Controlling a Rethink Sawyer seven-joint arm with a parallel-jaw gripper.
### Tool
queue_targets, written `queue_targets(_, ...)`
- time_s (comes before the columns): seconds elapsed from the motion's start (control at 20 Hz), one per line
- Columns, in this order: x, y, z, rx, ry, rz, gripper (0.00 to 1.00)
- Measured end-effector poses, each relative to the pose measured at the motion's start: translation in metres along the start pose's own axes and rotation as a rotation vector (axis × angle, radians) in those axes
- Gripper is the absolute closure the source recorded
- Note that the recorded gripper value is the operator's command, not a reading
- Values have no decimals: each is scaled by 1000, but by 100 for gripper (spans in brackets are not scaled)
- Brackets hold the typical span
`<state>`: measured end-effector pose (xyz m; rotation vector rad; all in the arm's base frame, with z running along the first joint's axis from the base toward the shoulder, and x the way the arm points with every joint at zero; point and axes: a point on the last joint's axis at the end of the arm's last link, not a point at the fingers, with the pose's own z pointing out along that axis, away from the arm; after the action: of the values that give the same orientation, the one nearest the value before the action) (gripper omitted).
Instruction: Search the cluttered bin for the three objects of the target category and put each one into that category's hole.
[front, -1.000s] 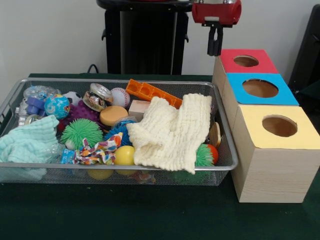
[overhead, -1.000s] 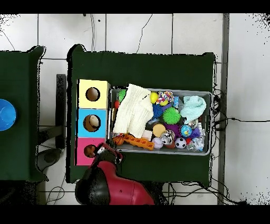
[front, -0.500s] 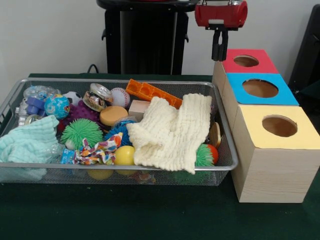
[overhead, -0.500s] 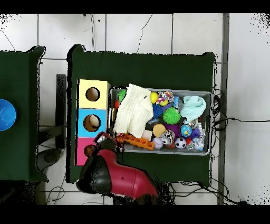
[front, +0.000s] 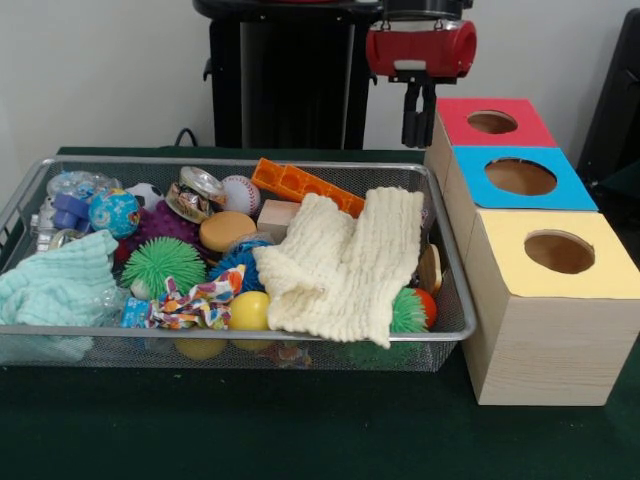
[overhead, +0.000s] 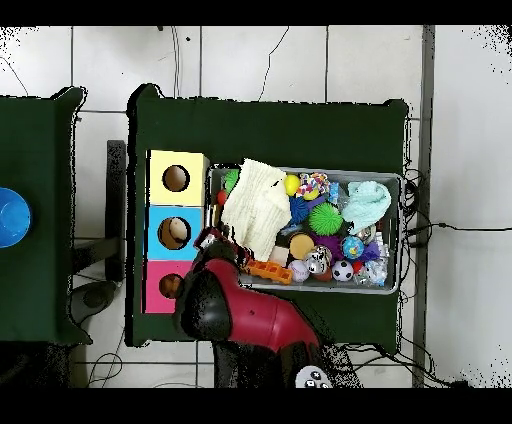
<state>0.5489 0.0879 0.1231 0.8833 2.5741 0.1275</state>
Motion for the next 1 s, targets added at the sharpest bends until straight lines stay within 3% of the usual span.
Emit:
queue_targets(0.4,-16,-29,20,-4,16,-27,100)
queue_targets(0.7,9,-29,42,-1,64,-77,100)
queue_targets(1.0,22,-28,60,-9,71,-103,100)
